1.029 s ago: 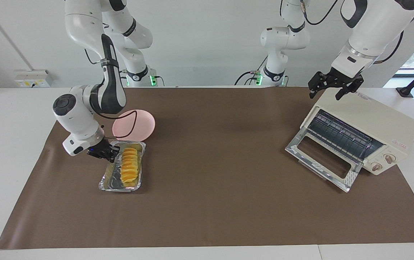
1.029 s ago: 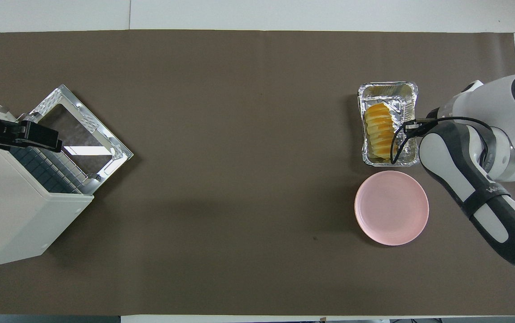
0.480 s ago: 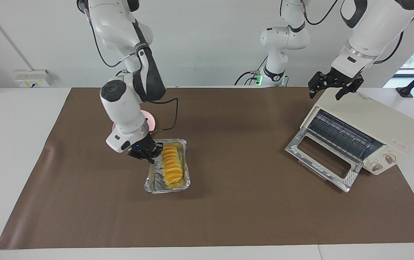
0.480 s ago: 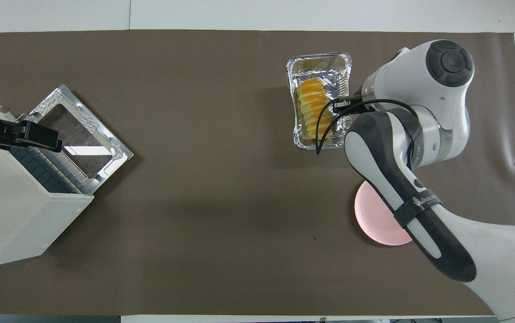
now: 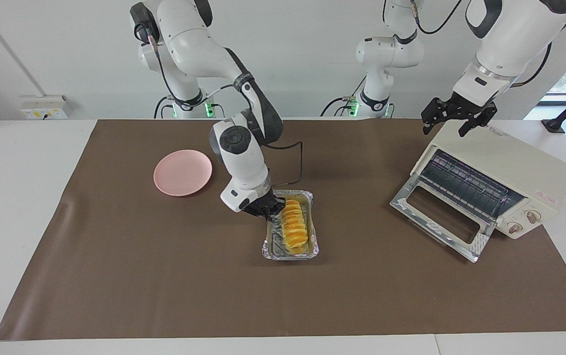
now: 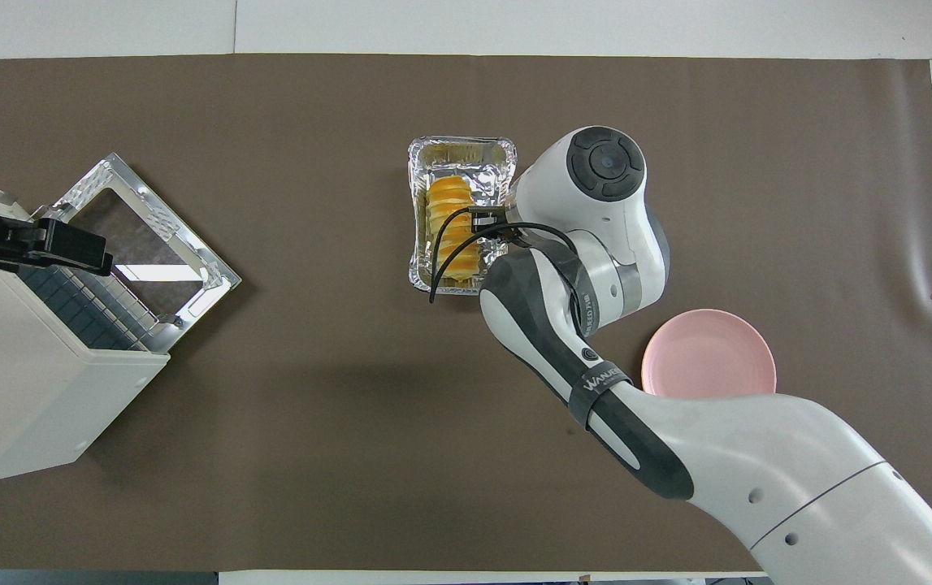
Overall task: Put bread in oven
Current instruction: 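Push the foil tray with the right gripper toward the toaster oven, then withdraw the right gripper while the left gripper reaches the tray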
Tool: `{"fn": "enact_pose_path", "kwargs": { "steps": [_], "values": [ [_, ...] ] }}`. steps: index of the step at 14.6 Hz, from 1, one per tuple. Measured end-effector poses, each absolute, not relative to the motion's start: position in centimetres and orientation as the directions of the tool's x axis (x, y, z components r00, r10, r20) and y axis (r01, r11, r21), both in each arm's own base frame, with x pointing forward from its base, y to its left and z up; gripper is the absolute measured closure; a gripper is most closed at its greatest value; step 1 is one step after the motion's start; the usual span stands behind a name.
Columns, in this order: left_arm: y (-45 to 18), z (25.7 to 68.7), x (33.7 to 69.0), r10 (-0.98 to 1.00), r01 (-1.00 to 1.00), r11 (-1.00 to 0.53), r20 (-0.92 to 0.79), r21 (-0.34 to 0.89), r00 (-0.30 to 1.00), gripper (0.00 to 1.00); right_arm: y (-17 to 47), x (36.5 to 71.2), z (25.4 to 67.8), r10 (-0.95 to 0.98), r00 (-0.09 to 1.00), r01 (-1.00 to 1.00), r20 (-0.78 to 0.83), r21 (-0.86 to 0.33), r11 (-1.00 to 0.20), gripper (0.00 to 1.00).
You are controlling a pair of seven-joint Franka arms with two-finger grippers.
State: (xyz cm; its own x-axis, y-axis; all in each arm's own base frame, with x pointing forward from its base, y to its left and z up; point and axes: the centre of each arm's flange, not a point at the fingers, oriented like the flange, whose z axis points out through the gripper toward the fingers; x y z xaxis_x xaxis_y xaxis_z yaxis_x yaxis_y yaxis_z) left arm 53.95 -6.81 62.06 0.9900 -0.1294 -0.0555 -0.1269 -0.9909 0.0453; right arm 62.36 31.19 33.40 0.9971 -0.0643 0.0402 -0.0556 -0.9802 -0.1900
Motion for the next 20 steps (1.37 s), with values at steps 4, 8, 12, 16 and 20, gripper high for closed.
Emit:
{"fn": "enact_pose_path", "kwargs": {
  "steps": [4, 8, 12, 16, 20],
  "values": [
    [-6.8, 62.1, 53.9, -0.129, -0.127, -0.991, -0.055, 0.045, 0.99, 0.0, 31.9, 62.0, 33.1, -0.091, 0.995, -0.083, 0.03, -0.193, -0.978, 0.98],
    [-6.8, 62.1, 53.9, -0.129, -0.127, -0.991, -0.055, 0.045, 0.99, 0.0, 33.5, 61.3, 32.2, -0.102, 0.995, -0.096, 0.02, -0.191, -0.977, 0.94],
    [-6.8, 62.1, 53.9, -0.129, -0.127, -0.991, -0.055, 0.045, 0.99, 0.0, 32.9, 61.7, 32.6, -0.107, 0.994, -0.105, 0.002, -0.178, -0.978, 0.56],
    [-6.8, 62.1, 53.9, -0.129, -0.127, -0.991, -0.055, 0.045, 0.99, 0.0, 29.4, 65.0, 41.1, -0.147, 0.989, -0.145, -0.002, -0.179, -0.973, 0.16],
    [-6.8, 62.1, 53.9, -0.129, -0.127, -0.991, -0.055, 0.045, 0.99, 0.0, 20.8, 65.3, 50.1, -0.168, 0.985, -0.161, 0.027, -0.17, -0.972, 0.0]
  ]
}}
